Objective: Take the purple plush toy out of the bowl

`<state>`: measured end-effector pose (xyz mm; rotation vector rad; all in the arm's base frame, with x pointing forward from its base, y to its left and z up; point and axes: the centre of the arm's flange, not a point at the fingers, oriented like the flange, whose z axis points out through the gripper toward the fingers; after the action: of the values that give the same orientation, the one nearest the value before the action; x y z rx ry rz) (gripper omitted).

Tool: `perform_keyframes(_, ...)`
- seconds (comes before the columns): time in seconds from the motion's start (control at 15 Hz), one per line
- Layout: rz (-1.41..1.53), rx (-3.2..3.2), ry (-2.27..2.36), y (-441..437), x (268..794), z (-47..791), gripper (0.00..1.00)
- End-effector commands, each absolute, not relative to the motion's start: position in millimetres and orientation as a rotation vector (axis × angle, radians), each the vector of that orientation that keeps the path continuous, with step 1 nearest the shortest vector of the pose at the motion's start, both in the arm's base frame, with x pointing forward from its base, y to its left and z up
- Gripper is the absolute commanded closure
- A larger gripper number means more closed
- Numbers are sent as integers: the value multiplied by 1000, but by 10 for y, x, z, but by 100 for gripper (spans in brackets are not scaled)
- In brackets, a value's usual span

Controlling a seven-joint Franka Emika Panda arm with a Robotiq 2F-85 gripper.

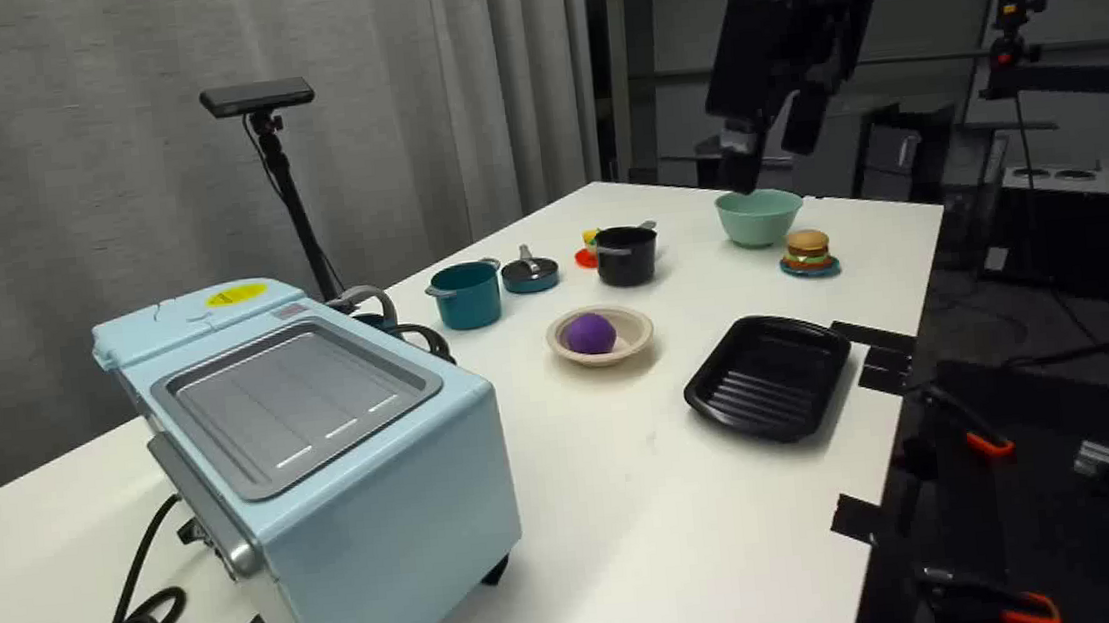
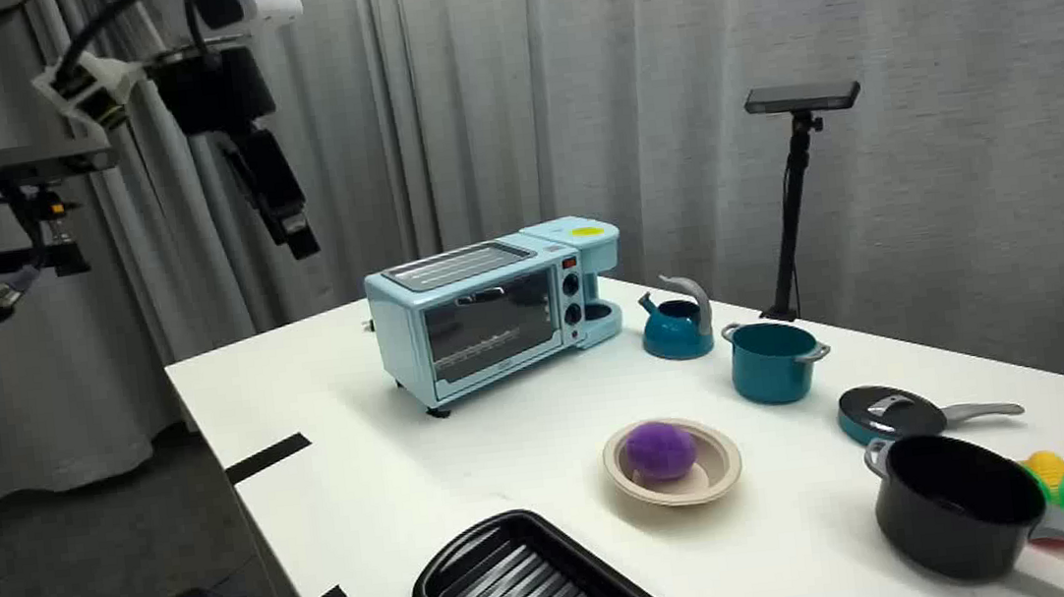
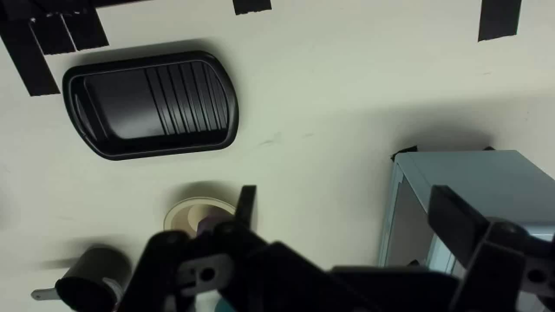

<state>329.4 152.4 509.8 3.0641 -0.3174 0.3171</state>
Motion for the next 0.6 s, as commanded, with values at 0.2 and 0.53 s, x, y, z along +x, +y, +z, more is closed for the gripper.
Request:
perform_keyframes(0.2,314,3064,-317,1524,3298,5092,0)
perform_keyframes(0.53,301,3059,-315,1524,3339,5063,0)
